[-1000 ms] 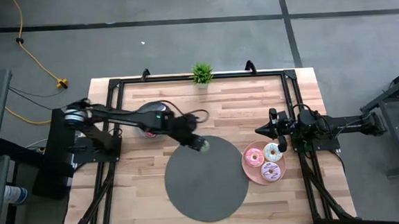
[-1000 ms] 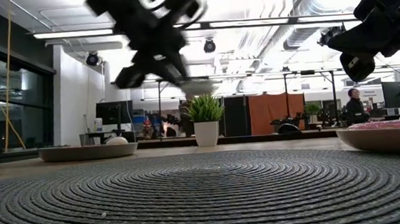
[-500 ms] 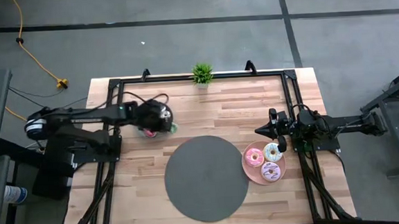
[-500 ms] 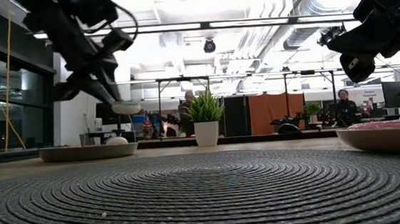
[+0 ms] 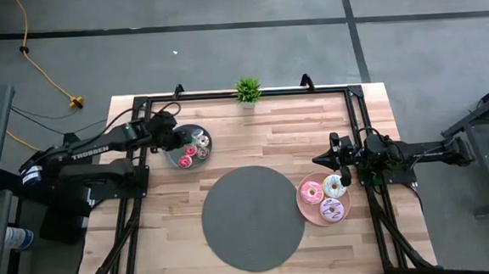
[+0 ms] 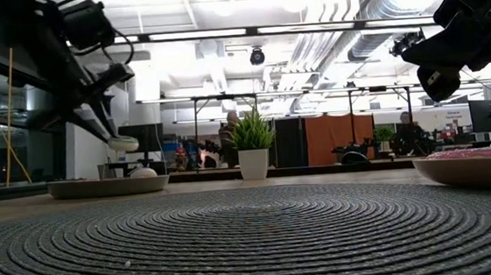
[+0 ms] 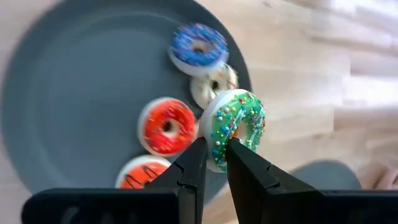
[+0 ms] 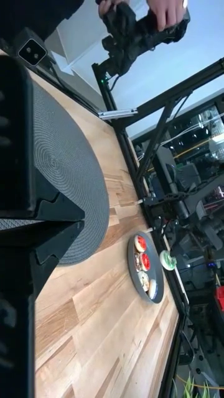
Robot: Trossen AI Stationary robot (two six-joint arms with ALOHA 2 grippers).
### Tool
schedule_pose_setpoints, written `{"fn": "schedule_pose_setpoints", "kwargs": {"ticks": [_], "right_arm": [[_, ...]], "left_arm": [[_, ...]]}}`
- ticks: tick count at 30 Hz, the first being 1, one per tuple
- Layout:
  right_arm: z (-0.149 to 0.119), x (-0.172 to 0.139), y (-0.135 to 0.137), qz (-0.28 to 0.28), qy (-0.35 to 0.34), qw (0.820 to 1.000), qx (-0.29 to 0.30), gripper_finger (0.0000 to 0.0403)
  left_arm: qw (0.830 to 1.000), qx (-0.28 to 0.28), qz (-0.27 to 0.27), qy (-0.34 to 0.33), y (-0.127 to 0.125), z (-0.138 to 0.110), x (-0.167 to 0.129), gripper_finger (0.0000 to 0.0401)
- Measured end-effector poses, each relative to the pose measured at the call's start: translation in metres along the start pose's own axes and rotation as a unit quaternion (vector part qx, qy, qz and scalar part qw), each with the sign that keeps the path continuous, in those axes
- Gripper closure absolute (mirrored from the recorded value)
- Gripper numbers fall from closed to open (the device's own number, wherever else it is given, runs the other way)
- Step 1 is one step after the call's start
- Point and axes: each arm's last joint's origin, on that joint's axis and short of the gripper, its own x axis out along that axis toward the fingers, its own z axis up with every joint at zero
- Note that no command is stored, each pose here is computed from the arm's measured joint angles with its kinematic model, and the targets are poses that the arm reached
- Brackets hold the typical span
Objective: Pick & Place donuts
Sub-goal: Put the small green donut on the gray plate
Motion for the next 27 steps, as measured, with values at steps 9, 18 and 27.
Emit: {"fn": "schedule_pose_setpoints", "kwargs": {"ticks": [9,18,27], "right_arm": [[0.0,0.0,0.0,0.0,0.0,1.0,0.0,0.0402],[0.0,0.0,0.0,0.0,0.0,1.0,0.0,0.0402],[0.0,0.0,0.0,0.0,0.0,1.0,0.0,0.0402]], "left_arm": [[0.994,-0.094,0.041,-0.049,0.028,0.007,0.006,0.0346],[0.984,-0.152,0.063,-0.073,0.037,0.008,0.01,0.0346],[0.979,-0.167,0.072,-0.09,0.038,0.009,0.009,0.0346]]}}
